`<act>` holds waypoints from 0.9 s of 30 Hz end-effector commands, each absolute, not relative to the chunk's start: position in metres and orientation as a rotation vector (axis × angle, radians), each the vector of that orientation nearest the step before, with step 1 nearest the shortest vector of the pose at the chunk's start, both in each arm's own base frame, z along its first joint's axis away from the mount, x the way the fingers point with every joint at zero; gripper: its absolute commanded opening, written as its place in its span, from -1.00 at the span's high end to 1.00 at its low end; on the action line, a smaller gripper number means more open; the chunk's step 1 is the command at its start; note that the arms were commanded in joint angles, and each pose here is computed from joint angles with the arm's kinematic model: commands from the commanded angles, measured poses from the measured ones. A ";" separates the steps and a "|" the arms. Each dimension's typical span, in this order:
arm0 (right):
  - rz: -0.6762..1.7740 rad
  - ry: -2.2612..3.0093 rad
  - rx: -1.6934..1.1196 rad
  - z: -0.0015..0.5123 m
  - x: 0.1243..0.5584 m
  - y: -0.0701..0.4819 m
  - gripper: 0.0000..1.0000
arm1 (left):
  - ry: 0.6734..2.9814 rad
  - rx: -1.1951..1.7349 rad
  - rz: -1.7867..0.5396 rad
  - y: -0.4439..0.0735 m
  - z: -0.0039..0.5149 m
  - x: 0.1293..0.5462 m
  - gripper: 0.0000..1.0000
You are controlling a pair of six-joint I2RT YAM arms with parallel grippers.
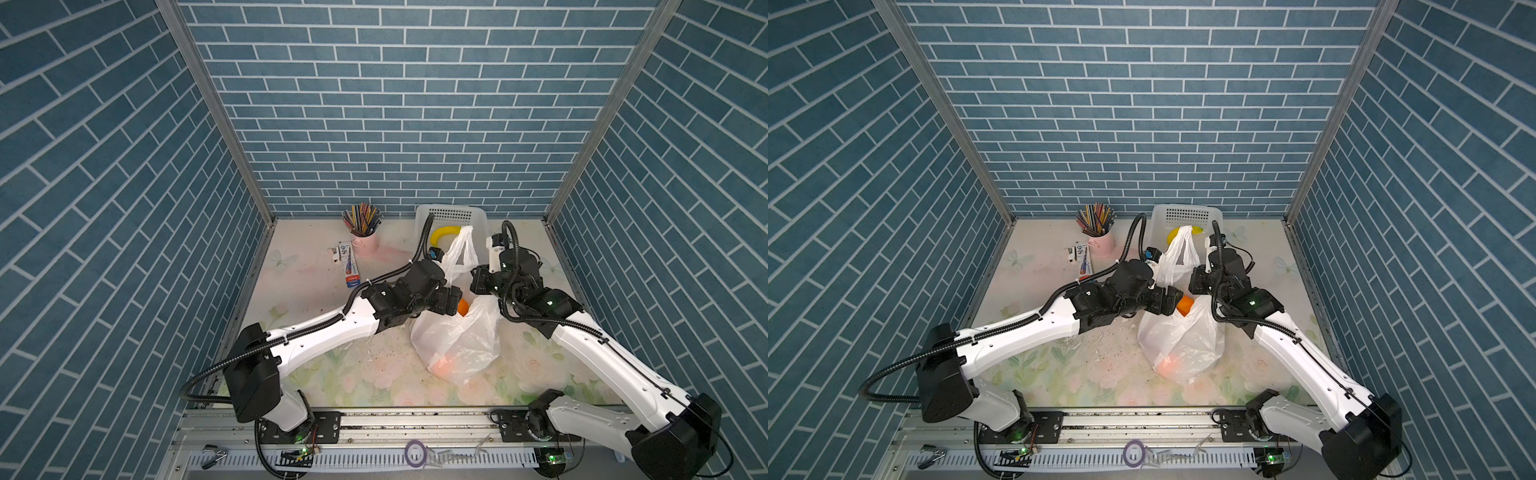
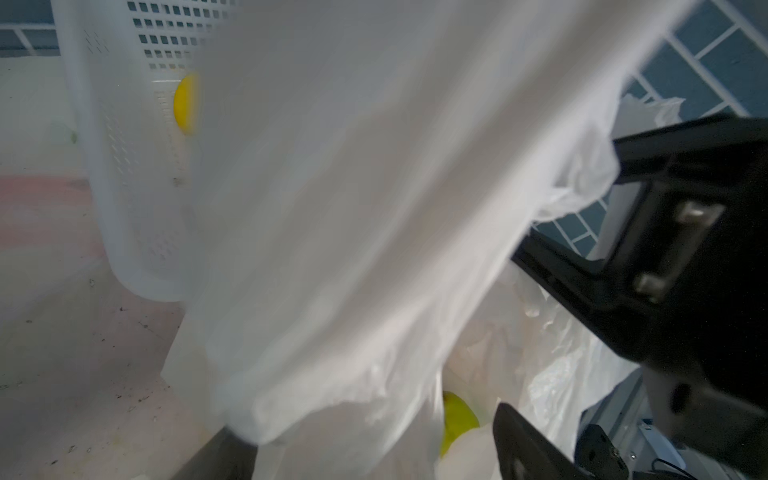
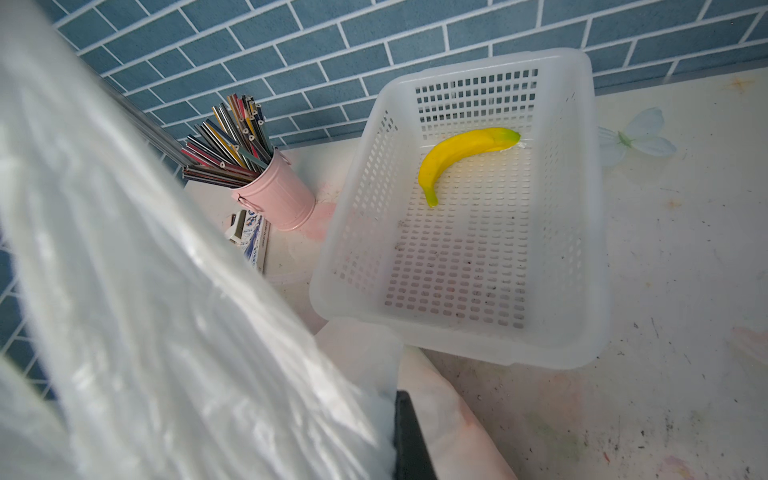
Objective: Untie the knot of the plastic bag and take out the fruit
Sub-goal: 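Spread the bag opening with both grippers, pulling handles apart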
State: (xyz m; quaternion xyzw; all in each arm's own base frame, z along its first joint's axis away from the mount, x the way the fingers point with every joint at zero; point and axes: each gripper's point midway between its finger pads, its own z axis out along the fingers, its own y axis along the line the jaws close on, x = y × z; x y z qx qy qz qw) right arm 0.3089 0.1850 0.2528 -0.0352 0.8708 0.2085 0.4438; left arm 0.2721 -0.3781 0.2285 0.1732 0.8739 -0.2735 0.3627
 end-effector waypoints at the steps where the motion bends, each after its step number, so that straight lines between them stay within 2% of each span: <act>1: 0.506 2.145 -0.047 0.258 0.309 0.180 1.00 | 2.284 0.440 -0.496 -0.362 0.215 0.284 -0.77; 8: 0.328 2.082 -0.006 0.261 0.313 0.150 1.00 | 2.314 0.437 -0.243 -0.328 0.197 0.300 -0.77; 13: 0.273 2.086 -0.001 0.258 0.315 0.138 1.00 | 2.317 0.406 -0.241 -0.302 0.196 0.302 -0.77; 17: 0.302 2.102 0.010 0.256 0.318 0.130 1.00 | 2.346 0.342 -0.342 -0.275 0.189 0.306 -0.75; 22: 0.461 2.117 0.015 0.249 0.319 0.134 1.00 | 2.343 0.264 -0.500 -0.240 0.188 0.314 -0.20; 27: 0.577 2.147 0.023 0.242 0.318 0.139 1.00 | 2.313 0.178 -0.416 -0.189 0.193 0.329 -0.15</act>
